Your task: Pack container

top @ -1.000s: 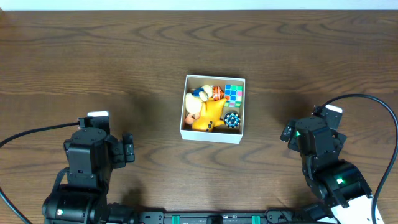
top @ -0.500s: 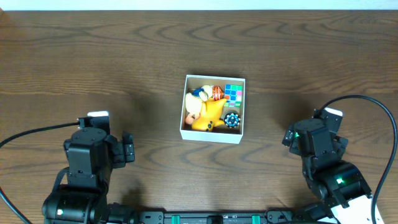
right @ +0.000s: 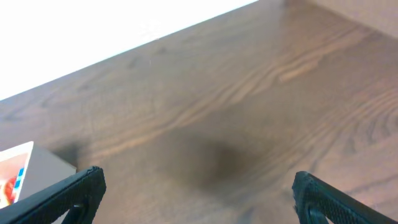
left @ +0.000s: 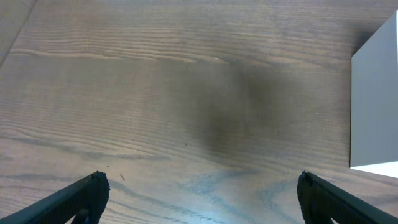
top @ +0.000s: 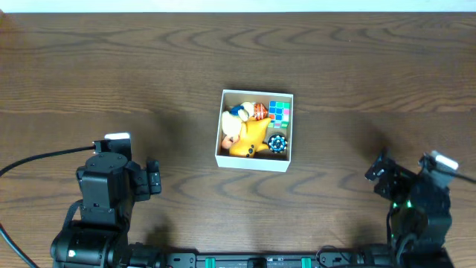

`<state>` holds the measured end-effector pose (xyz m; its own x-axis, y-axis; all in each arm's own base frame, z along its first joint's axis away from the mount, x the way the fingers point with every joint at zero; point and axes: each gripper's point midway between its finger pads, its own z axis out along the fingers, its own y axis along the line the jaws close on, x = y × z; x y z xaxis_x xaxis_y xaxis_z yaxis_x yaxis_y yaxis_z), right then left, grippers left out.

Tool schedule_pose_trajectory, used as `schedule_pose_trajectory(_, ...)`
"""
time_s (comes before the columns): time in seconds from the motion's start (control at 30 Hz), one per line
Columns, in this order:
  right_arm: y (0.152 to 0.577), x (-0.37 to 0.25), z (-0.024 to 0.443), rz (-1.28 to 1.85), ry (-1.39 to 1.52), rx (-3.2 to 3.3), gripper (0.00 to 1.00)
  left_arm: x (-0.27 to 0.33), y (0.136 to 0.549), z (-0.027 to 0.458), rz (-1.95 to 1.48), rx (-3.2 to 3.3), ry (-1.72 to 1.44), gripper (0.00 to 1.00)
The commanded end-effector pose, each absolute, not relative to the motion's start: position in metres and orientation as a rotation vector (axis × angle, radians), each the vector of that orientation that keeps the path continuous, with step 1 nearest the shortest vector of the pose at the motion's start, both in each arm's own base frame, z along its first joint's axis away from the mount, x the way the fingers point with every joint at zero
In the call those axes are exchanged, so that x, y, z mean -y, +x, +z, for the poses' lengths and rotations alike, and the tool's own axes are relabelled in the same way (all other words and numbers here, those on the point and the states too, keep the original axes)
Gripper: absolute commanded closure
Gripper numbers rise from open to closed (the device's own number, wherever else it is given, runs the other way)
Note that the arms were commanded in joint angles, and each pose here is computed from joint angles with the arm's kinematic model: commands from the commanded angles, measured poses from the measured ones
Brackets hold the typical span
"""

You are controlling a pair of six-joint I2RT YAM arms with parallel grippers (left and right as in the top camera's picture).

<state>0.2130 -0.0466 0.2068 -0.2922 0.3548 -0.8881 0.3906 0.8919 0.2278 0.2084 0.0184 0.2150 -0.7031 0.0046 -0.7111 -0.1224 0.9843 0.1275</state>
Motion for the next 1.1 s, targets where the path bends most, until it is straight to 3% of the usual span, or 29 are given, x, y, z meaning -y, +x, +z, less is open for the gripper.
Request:
schedule_pose_trajectory(0.0,0.214,0.046,0.193,-0.033,0.500,-1.863,0.01,-0.022,0.209,0.217,0.228,-2.334,-0.101,0.02)
schedule_pose_trajectory(0.47,0.238,0.049,0.203,0.027,0.431,-1.407,0.01,-0.021,0.209,0.217,0.227,-2.334,-0.101,0.02)
schedule_pose_trajectory(0.77,0.244,0.031,0.158,0.049,0.333,-1.604,0.01,-0.021,0.209,0.217,0.227,-2.334,-0.101,0.02)
schedule_pose_trajectory(1.07,0.247,0.007,0.153,0.100,0.159,-1.655,0.01,-0.022,0.209,0.217,0.228,-2.334,-0.101,0.02)
